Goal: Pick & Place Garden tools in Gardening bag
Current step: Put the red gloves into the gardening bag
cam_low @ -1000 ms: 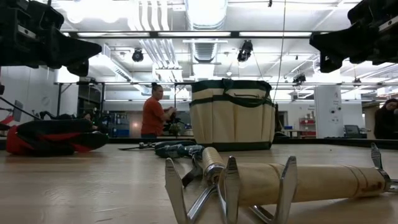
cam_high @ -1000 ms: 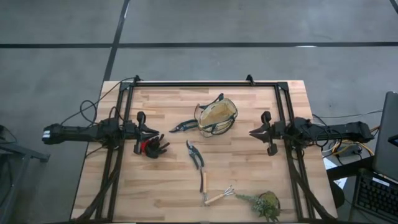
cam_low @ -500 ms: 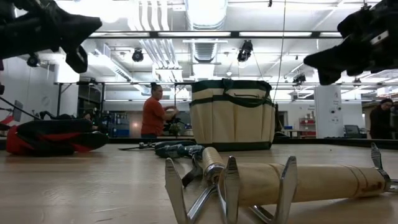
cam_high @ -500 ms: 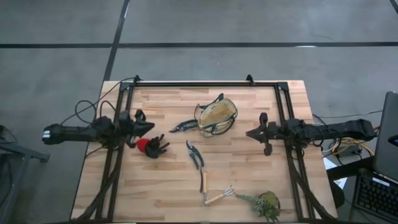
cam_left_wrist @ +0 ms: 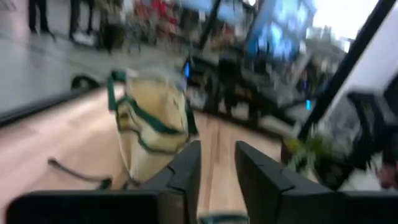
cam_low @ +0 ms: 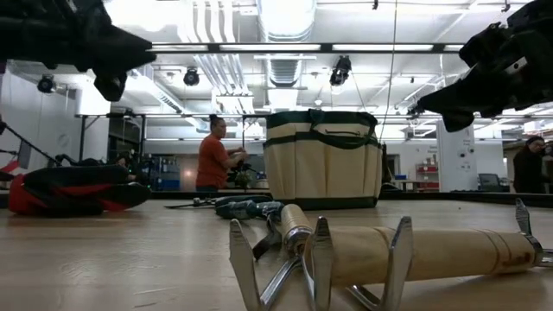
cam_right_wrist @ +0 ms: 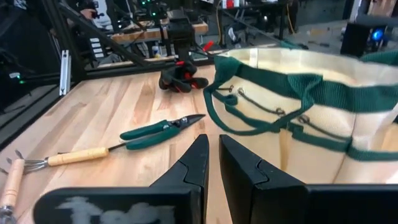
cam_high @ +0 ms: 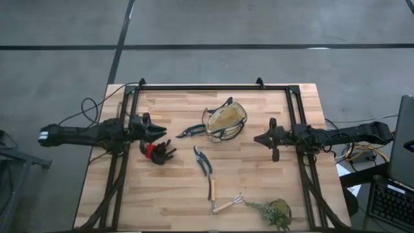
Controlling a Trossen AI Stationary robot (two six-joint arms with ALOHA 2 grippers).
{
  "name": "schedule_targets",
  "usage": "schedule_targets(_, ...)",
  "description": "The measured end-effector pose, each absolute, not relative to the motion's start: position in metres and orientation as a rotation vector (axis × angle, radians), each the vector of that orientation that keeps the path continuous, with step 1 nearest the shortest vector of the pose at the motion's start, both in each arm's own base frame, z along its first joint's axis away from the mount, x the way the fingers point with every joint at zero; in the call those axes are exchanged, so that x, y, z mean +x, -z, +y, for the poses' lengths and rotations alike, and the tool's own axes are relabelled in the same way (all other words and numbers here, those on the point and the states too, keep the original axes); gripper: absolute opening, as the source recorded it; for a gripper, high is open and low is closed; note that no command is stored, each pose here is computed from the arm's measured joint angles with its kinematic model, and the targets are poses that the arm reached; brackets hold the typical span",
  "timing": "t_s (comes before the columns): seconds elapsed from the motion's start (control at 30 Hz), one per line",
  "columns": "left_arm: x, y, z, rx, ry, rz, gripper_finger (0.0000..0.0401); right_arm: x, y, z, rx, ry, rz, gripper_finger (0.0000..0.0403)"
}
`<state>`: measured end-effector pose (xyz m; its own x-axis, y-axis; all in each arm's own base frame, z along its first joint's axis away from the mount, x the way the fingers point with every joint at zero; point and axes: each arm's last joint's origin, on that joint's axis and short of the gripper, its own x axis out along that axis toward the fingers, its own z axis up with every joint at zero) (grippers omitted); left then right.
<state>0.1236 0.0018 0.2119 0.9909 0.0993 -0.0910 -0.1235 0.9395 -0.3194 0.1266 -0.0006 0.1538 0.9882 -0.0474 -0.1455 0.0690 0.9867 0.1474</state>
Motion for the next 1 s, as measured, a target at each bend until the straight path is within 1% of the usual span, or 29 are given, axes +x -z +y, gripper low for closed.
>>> schedule_targets(0.1, 0.132, -0.215, -0.002, -0.322, -0.032, 0.203, 0.0133, 0.127, -0.152, -0.001, 0.197, 0.064, 0.162, 0.0034)
schedule_targets(0.17, 0.136, -0.216, -0.005, -0.332, 0.035, 0.311, 0.0142, 0.127, -0.149, -0.001, 0.217, 0.069, 0.188, 0.0034)
schedule_targets(0.23, 0.139, -0.217, -0.007, -0.36, 0.058, 0.42, 0.0143, 0.128, -0.147, -0.001, 0.229, 0.072, 0.209, 0.0034)
schedule_targets(0.37, 0.144, -0.216, -0.01, -0.419, 0.021, 0.644, 0.0135, 0.128, -0.145, -0.001, 0.252, 0.076, 0.222, 0.0034)
schedule_targets(0.53, 0.152, -0.215, -0.017, -0.422, 0.013, 0.838, 0.0124, 0.129, -0.145, -0.001, 0.254, 0.076, 0.22, 0.0034)
schedule_targets(0.67, 0.163, -0.216, -0.028, -0.415, 0.043, 0.882, 0.0121, 0.129, -0.146, -0.001, 0.254, 0.075, 0.214, 0.0034)
schedule_targets(1.0, 0.178, -0.183, -0.043, -0.334, -0.03, 1.08, 0.0121, 0.129, -0.147, -0.001, 0.255, 0.074, 0.204, 0.0034)
